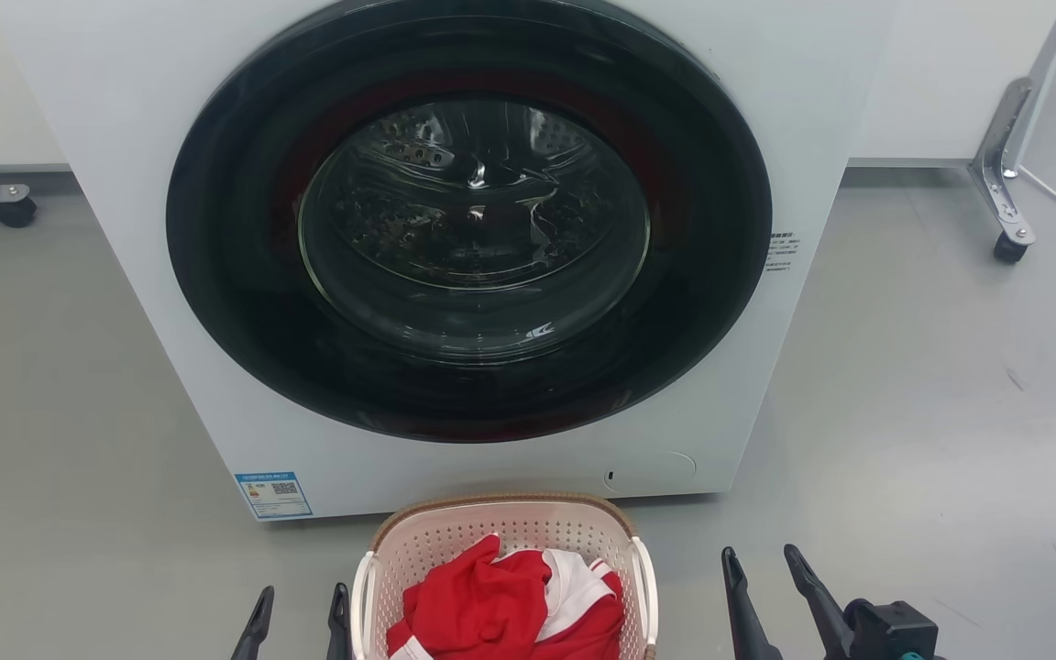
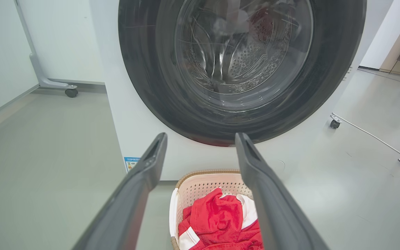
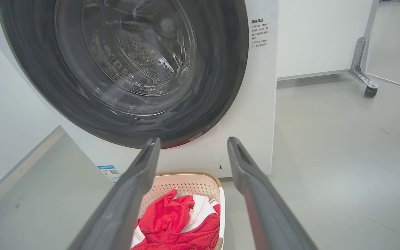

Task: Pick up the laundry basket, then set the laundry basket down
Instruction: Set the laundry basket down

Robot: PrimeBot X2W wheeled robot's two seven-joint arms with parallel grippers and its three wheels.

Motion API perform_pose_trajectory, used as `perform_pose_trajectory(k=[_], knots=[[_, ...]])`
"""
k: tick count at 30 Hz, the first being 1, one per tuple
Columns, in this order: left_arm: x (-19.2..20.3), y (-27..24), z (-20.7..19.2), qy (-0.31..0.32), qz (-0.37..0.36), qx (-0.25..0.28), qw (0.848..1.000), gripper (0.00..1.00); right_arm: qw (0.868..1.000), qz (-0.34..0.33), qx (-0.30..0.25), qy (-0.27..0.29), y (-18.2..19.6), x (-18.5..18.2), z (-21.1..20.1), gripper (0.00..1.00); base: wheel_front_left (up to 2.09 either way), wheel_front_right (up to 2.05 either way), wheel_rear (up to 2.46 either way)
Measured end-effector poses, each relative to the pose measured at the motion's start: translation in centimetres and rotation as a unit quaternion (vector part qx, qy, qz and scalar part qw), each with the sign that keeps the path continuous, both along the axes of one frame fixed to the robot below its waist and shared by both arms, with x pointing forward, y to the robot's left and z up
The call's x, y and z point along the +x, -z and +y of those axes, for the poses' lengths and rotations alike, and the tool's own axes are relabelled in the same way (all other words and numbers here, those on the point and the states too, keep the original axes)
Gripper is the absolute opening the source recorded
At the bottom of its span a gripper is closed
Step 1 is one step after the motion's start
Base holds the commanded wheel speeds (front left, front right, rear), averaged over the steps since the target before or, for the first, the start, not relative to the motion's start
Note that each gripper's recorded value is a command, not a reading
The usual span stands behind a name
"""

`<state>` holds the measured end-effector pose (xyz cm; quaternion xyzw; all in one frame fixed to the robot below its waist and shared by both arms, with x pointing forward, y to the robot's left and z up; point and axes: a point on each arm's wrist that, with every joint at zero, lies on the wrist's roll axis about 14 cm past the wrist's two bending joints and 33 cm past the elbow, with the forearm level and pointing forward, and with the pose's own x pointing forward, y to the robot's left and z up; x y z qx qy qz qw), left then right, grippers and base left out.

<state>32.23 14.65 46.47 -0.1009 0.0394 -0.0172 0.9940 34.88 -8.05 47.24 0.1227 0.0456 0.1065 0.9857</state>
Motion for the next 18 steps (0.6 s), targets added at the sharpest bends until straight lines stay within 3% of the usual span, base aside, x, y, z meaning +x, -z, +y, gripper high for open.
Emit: perform_pose_trajectory(k=[18], knots=[[0.4, -1.3, -0.2, 0.001, -0.022, 0.013, 1.000, 1.00, 0.999, -0.030, -0.020, 0.016, -1.3, -0.1, -0.7, 1.00, 0.00, 0.00, 0.00]])
